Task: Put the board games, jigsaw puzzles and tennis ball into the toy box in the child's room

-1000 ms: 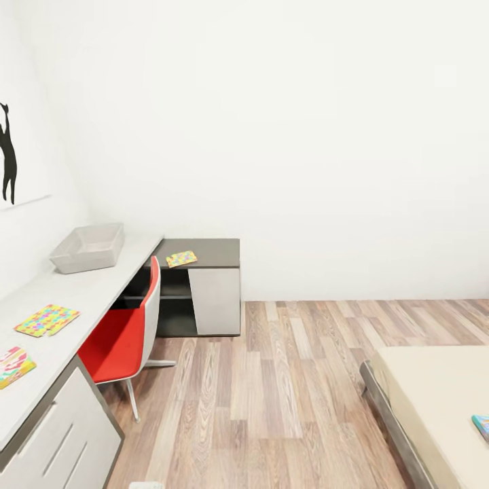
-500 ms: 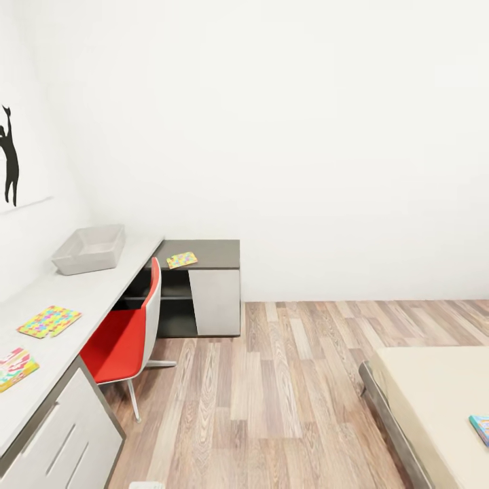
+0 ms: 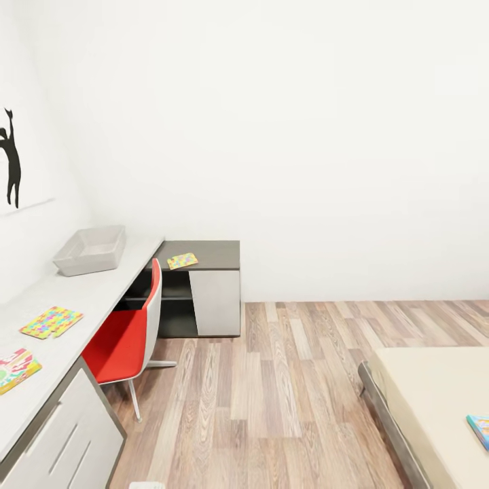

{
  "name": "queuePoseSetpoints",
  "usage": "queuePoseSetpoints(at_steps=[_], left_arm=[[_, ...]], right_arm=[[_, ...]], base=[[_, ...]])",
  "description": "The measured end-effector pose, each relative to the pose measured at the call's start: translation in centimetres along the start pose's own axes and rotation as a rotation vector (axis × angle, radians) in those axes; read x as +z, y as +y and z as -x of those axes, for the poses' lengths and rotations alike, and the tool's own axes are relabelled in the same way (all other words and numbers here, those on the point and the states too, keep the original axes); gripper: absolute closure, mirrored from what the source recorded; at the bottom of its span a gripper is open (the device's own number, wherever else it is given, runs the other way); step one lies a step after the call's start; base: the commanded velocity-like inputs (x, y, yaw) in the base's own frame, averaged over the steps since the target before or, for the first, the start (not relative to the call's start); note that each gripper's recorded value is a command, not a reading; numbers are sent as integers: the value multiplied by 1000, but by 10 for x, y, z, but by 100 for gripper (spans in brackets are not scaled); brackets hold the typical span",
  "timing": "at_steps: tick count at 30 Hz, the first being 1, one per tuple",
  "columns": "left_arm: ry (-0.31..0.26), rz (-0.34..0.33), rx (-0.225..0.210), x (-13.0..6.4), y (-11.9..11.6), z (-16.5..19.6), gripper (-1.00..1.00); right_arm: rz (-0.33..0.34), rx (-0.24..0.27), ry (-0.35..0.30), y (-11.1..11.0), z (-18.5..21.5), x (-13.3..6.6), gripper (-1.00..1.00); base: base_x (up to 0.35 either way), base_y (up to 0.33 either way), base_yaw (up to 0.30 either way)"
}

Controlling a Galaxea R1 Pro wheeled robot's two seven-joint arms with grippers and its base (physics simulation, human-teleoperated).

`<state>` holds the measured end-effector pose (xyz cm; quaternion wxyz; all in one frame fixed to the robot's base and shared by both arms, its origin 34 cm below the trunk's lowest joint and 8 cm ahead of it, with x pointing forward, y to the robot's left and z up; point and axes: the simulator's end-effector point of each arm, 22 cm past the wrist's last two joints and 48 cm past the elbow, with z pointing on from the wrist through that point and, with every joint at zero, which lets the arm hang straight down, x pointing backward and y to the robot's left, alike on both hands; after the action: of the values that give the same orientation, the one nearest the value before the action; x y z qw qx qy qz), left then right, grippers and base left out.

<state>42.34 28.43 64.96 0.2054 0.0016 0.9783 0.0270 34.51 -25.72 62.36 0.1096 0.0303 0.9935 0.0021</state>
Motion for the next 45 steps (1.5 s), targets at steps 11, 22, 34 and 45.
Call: queuePoseSetpoints(at_steps=[11, 22, 34, 45], left_arm=[[4, -1, -4, -9, 1, -2, -100], [80, -60, -23, -11, -6, 37, -100], [40, -268, -99, -67, -24, 183, -100], [83, -284, -118, -79, -25, 187, -100]], right_arm=[[4, -7, 2, 2, -2, -8, -100], [16, -2, 130, 10, 32, -19, -100], [42, 64, 30, 13, 152, -58, -100], [56, 91, 16, 15, 154, -59, -100]], base=[[0, 0, -49], [0, 0, -34], [0, 0, -1], [0, 0, -2]])
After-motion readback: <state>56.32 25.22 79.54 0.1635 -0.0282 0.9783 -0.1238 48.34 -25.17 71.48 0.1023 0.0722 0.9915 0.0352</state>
